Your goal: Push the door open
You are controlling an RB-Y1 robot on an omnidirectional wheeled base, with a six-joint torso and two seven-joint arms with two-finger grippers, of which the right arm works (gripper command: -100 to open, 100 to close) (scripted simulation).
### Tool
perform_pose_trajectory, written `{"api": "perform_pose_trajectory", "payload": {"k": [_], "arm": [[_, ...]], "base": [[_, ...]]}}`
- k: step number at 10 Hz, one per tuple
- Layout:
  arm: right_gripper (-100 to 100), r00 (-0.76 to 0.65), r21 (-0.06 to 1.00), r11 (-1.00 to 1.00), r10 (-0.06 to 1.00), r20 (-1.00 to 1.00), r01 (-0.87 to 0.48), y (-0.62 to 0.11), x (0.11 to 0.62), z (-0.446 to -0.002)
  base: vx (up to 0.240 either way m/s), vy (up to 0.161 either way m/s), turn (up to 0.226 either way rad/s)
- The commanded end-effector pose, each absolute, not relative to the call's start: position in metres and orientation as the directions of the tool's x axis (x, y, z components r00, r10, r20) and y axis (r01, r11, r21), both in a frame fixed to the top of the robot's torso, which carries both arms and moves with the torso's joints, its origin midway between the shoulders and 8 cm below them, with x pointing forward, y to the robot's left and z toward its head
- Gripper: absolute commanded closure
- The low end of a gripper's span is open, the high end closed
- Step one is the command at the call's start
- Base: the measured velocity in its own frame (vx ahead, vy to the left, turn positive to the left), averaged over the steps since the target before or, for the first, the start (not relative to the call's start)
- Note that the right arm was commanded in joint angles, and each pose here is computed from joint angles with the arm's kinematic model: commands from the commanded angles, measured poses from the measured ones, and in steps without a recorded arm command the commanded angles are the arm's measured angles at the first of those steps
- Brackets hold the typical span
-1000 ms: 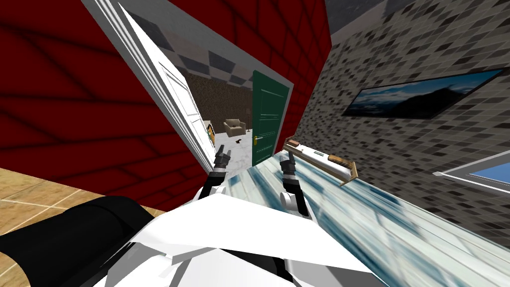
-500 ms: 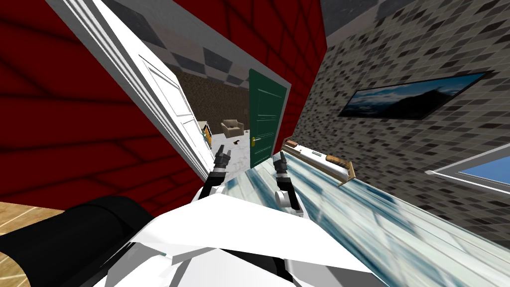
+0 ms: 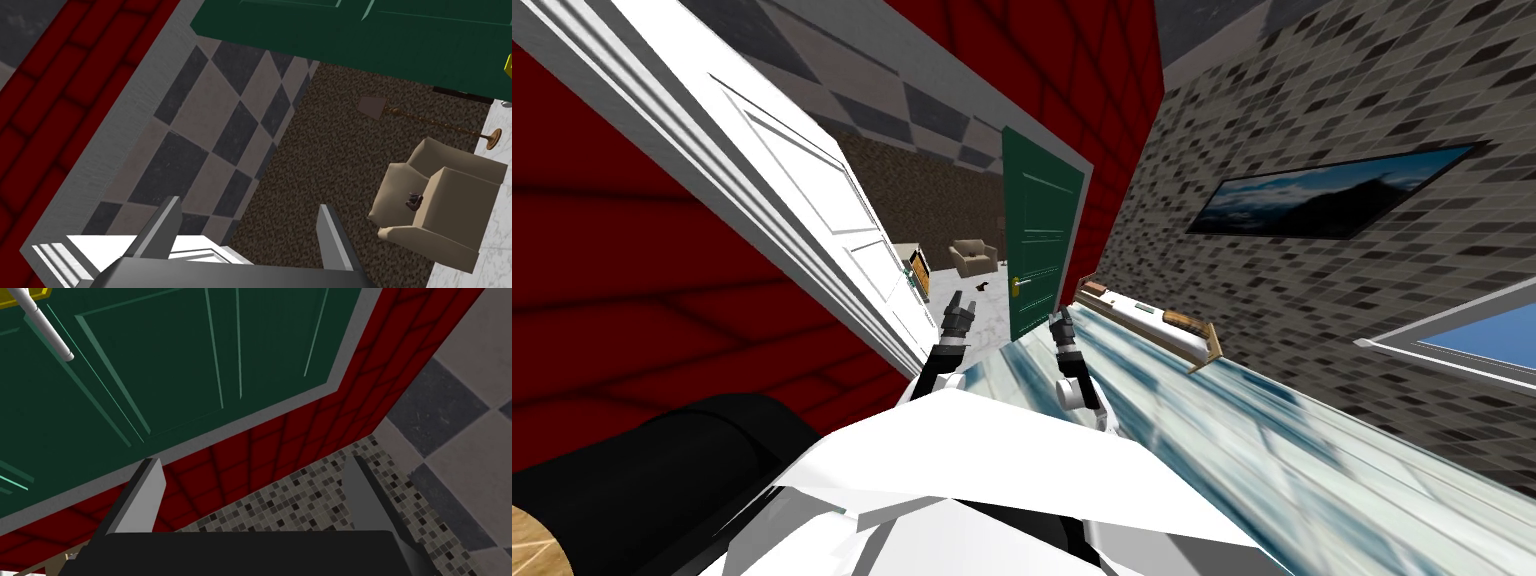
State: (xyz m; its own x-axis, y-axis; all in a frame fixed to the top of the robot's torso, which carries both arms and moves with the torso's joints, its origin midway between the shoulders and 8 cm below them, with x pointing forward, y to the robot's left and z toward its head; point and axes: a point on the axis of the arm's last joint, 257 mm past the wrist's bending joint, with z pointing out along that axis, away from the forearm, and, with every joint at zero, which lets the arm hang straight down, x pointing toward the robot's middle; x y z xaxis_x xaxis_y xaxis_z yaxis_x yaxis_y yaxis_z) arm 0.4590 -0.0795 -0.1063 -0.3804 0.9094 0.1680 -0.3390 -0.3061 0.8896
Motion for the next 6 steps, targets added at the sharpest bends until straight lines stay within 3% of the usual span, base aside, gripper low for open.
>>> {"api": "perform_pose_trajectory", "payload": {"k": [1, 6], "arm": [[-100, -0.422, 0.898, -0.314, 0.891, 0.167, -0.307, -0.057, 0.459, -0.116], [-100, -0.522, 0.921, -0.316, 0.838, 0.159, -0.227, 0.0, 0.457, -0.142]], "base": [[0.139, 0.001, -0.075], [0.145, -0.015, -0.063]]}}
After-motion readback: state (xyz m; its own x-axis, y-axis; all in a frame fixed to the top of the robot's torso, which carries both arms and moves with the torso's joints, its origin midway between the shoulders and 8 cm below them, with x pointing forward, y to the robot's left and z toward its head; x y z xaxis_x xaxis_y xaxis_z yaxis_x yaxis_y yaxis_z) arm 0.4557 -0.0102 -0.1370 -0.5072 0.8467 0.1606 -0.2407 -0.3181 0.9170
